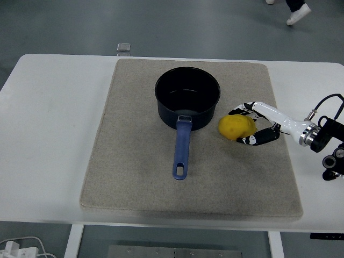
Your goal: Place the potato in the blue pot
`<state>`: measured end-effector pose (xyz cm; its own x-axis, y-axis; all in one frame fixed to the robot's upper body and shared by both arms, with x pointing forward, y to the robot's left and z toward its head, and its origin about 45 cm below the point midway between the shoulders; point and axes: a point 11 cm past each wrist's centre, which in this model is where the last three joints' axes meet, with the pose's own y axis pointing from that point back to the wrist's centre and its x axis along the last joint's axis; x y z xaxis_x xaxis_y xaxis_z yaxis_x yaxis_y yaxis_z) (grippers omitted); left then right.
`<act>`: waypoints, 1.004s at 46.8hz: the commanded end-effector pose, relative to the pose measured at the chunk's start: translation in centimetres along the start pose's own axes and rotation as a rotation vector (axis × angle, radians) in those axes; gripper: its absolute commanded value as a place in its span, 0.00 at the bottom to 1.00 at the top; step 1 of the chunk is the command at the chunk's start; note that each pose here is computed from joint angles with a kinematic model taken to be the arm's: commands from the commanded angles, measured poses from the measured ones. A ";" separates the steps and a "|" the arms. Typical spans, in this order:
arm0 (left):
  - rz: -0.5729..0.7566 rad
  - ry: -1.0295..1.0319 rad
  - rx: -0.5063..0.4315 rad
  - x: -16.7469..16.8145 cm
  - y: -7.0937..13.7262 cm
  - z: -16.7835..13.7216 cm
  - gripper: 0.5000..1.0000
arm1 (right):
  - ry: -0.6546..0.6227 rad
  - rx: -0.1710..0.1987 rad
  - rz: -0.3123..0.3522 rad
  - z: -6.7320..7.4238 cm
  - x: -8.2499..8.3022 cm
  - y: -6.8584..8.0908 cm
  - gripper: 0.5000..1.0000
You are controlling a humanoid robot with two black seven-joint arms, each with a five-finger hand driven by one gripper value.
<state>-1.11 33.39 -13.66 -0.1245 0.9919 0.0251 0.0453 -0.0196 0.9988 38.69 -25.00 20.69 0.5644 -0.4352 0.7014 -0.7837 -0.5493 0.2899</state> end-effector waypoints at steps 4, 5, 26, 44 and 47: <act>0.000 -0.001 0.000 0.0 0.0 0.0 1.00 | 0.006 0.004 0.007 -0.2 0.5 0.0 0.00; 0.000 0.000 0.001 0.0 0.0 0.0 1.00 | 0.007 0.004 0.007 -0.2 0.5 0.0 0.00; 0.000 0.000 0.001 0.0 0.0 0.0 1.00 | -0.082 -0.026 0.145 0.1 8.7 2.5 0.00; 0.000 0.000 0.001 0.0 0.0 0.0 1.00 | -0.096 0.008 0.256 -1.8 17.3 4.3 0.00; 0.001 0.000 -0.001 0.0 0.0 0.0 1.00 | -0.097 0.011 0.255 -2.0 17.3 4.1 0.00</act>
<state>-1.09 33.39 -13.66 -0.1242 0.9919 0.0251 0.0447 -0.0197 0.9988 44.62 -33.54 35.22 0.3707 -0.6256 0.6865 -0.9021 -0.4183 0.1060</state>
